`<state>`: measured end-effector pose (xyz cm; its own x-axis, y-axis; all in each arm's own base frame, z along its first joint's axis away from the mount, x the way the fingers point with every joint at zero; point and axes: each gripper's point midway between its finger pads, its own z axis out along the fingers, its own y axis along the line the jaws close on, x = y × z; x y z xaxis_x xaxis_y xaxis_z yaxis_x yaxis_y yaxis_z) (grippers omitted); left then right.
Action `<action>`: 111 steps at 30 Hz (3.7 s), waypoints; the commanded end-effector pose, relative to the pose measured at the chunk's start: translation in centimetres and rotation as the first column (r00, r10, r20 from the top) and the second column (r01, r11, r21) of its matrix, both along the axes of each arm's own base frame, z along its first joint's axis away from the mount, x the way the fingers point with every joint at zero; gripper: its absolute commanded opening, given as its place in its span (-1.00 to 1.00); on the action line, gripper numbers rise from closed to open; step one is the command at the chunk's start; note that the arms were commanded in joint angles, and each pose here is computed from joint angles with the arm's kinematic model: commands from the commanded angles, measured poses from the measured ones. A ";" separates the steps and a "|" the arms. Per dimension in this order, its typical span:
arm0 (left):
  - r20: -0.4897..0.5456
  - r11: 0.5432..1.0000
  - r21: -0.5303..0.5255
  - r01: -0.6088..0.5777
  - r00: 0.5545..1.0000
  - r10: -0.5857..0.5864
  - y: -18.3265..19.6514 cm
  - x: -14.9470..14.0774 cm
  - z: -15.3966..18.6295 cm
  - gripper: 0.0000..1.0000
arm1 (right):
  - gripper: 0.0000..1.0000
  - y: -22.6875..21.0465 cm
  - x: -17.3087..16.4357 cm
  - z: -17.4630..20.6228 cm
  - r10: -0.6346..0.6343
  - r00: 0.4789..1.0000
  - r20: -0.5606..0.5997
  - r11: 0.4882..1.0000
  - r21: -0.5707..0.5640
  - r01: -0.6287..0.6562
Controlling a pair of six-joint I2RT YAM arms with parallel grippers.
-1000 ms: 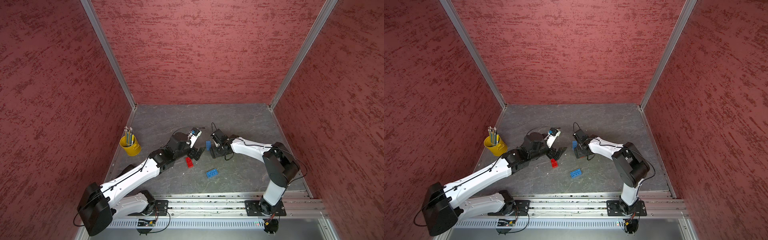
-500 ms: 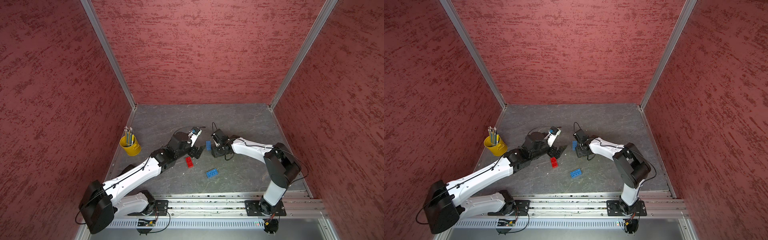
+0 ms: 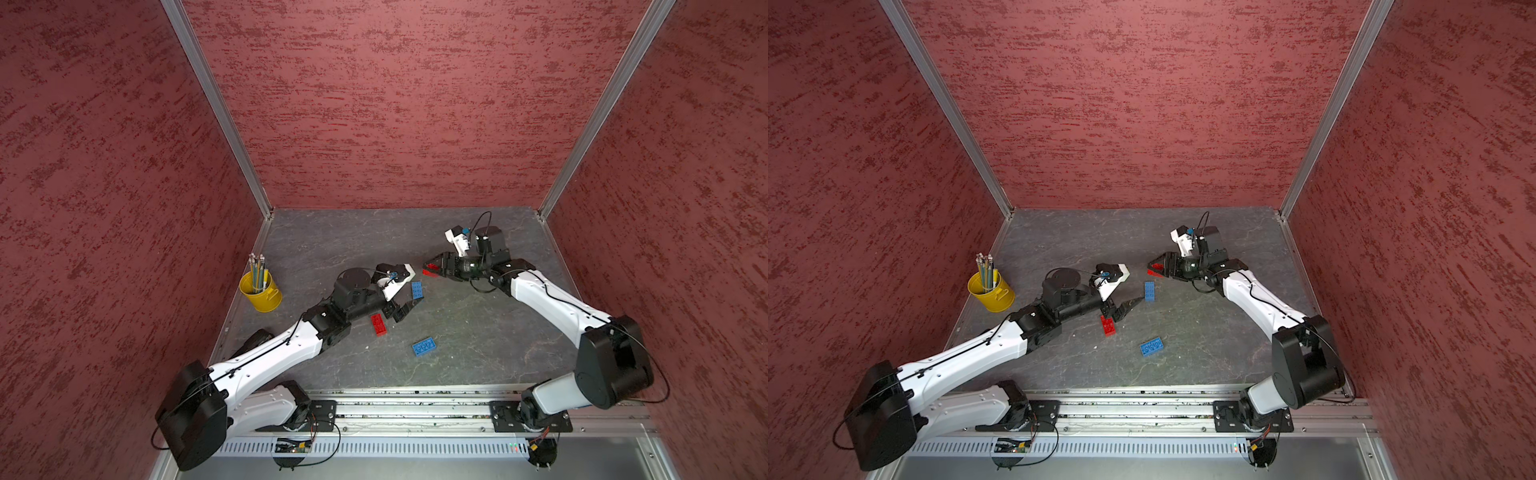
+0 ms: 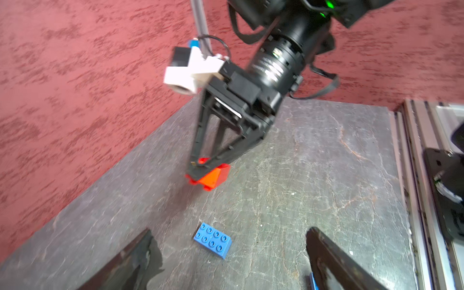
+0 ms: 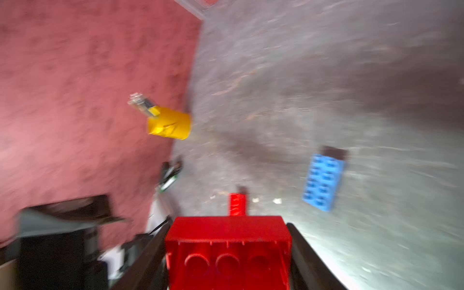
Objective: Assemble a rectangle with lego
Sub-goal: Place the lego brick at the center of the board, then pick up the lego brick from the center of the board.
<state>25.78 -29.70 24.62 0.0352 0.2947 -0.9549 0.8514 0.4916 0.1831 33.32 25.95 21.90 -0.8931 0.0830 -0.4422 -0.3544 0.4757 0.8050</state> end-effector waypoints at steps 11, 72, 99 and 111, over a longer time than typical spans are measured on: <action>0.118 0.982 -0.180 0.058 0.992 -0.037 -1.6 1.5 3.4 0.53 | -0.07 1.8 -5.4 7.4 0.254 0.960 0.120 0.917 0.286 -0.279; -0.247 0.442 0.875 0.197 0.967 0.057 -1.1 -1.3 -17.9 -0.55 | 0.51 -15.9 7.0 -5.4 -0.649 0.760 0.042 0.716 -0.304 0.628; -0.529 0.895 0.002 -0.446 0.759 0.380 10.1 8.2 0.5 0.61 | 0.54 -10.4 2.5 -7.7 -0.508 0.860 0.043 0.736 -0.497 0.460; -0.868 0.667 -0.019 -0.745 0.343 0.359 20.0 6.9 -6.9 0.99 | 0.55 0.8 -6.4 -13.0 -0.233 0.967 -0.102 0.793 -0.596 0.128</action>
<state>33.17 -9.02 16.59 -0.7593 -0.3677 -0.5369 0.0261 0.8072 -0.5898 27.68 26.07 9.72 -0.9393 0.0443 -0.3402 -0.1105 0.8997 0.4224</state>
